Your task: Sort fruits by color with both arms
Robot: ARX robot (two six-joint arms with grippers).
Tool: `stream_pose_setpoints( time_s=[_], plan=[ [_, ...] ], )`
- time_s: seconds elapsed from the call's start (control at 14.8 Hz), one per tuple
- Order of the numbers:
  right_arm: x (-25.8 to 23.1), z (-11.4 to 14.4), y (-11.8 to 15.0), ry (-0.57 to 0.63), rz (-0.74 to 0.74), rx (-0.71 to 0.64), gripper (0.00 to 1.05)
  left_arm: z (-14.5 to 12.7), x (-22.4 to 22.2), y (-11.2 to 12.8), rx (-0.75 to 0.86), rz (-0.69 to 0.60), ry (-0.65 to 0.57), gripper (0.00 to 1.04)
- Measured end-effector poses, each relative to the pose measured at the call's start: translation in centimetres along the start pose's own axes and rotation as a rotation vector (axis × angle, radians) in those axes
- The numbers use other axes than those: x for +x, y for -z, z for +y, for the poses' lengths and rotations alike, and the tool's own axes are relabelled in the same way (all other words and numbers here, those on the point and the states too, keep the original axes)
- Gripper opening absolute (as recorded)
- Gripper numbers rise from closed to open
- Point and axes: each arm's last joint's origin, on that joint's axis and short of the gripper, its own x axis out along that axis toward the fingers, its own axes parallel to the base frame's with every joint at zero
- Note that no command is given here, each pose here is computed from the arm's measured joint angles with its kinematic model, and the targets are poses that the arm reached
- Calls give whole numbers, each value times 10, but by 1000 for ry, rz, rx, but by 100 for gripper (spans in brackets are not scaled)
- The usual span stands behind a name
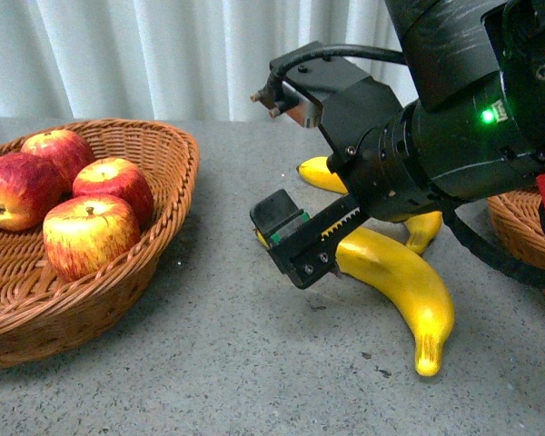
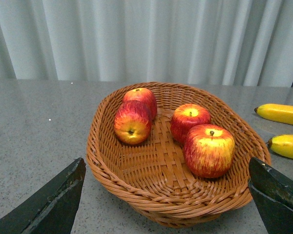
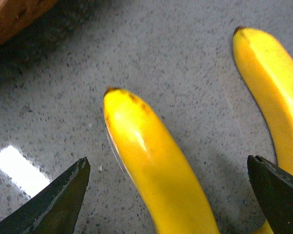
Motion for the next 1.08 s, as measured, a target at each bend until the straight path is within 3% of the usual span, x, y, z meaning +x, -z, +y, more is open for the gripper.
stream_pose_setpoints(
  time_s=[0.07,0.27,0.61,0.74,0.88,1.08],
  plan=[
    [7,-4,14,-6,95,-45,98,0,0,0,0,0,0,98],
    [9,-1,25,-17,140,-99,96,0,0,0,0,0,0,98],
    [8,2,33,-28,143,-121,43,0,0,0,0,0,0,98],
    [-1,-1,29,-31,112,-111,35,0,0,0,0,0,0,98],
    [-26,-21,10,-1,-26,-48,35,0,0,0,0,0,0,98],
    [-84,-85,0,190,-160,59,35,0,0,0,0,0,0,98]
  ],
)
